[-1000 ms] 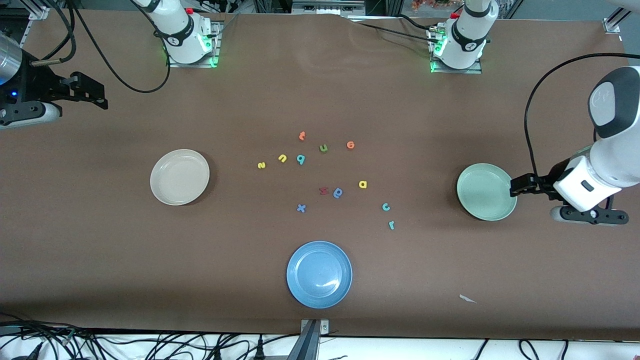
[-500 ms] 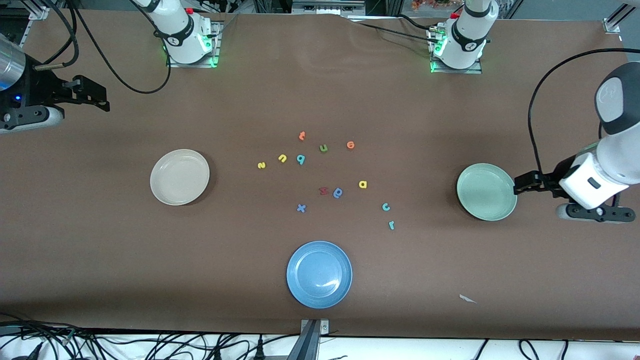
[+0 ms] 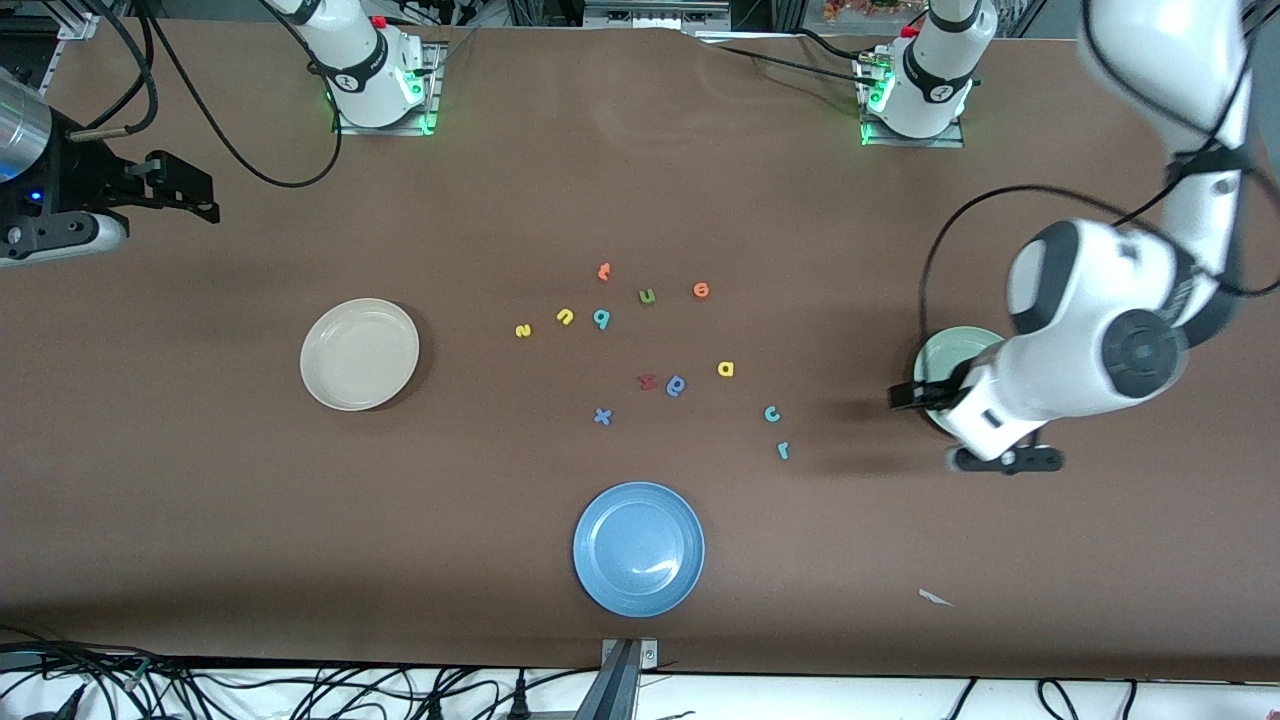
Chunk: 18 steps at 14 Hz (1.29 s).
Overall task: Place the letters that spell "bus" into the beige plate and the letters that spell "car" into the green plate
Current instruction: 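Reach the left gripper over the cyan letter among the letters, then grasp the cyan letter with the left gripper while the right gripper reaches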
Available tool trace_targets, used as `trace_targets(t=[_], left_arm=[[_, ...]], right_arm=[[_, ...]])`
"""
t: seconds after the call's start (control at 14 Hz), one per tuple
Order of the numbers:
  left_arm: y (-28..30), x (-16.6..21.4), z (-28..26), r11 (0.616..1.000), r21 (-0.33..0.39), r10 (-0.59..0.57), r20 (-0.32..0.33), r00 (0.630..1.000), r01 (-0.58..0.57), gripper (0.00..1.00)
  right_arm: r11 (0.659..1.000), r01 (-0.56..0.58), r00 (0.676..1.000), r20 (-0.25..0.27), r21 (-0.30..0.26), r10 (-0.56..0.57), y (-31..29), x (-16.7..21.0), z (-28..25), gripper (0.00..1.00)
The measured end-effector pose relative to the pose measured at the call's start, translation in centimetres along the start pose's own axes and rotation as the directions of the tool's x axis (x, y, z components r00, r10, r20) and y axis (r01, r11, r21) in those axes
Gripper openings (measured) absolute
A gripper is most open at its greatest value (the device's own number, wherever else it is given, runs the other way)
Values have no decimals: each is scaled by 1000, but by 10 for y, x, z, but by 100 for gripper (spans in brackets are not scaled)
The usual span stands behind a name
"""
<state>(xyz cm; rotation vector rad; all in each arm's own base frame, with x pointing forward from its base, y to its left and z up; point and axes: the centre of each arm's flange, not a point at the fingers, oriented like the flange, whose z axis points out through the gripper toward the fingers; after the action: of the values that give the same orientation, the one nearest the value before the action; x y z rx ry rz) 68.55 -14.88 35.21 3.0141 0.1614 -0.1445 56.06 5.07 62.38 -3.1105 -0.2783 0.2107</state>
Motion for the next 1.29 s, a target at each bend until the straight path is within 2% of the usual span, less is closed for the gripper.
trace_targets(t=[0.07,0.21,0.36,0.57,0.86,1.0,1.07,1.14,1.21,1.29], left_arm=[[12,5,17,999,-32,-41,-25,999,40,100],[30,7,48,993,-58,-107,-21,994,106,100],[50,1,79,985,-48,-165,11,986,165,100],[81,-10,110,973,-40,-227,22,974,228,100],[100,-15,160,945,-52,-322,11,947,323,100],[101,-17,180,932,-41,-359,23,933,359,96],[100,-17,186,929,-35,-367,30,930,368,88],[100,-18,190,928,-32,-371,34,928,372,88],[102,-20,192,928,-28,-371,37,928,372,81],[104,-22,194,927,-25,-374,40,927,375,80]], right_arm=[[1000,0,1000,0,0,0,0,0,0,100],[1000,0,1000,1,0,0,0,0,0,100],[1000,-1,1000,3,0,1,0,1,1,100],[1000,2,1000,15,2,-2,-1,5,8,100],[999,39,998,46,10,-40,-20,19,27,100],[997,70,997,38,13,-71,-38,29,45,100],[996,89,995,42,14,-90,-48,35,60,100],[994,109,992,56,17,-110,-59,41,77,100],[991,132,989,69,20,-133,-72,47,97,100],[988,154,985,74,24,-156,-85,53,113,100]])
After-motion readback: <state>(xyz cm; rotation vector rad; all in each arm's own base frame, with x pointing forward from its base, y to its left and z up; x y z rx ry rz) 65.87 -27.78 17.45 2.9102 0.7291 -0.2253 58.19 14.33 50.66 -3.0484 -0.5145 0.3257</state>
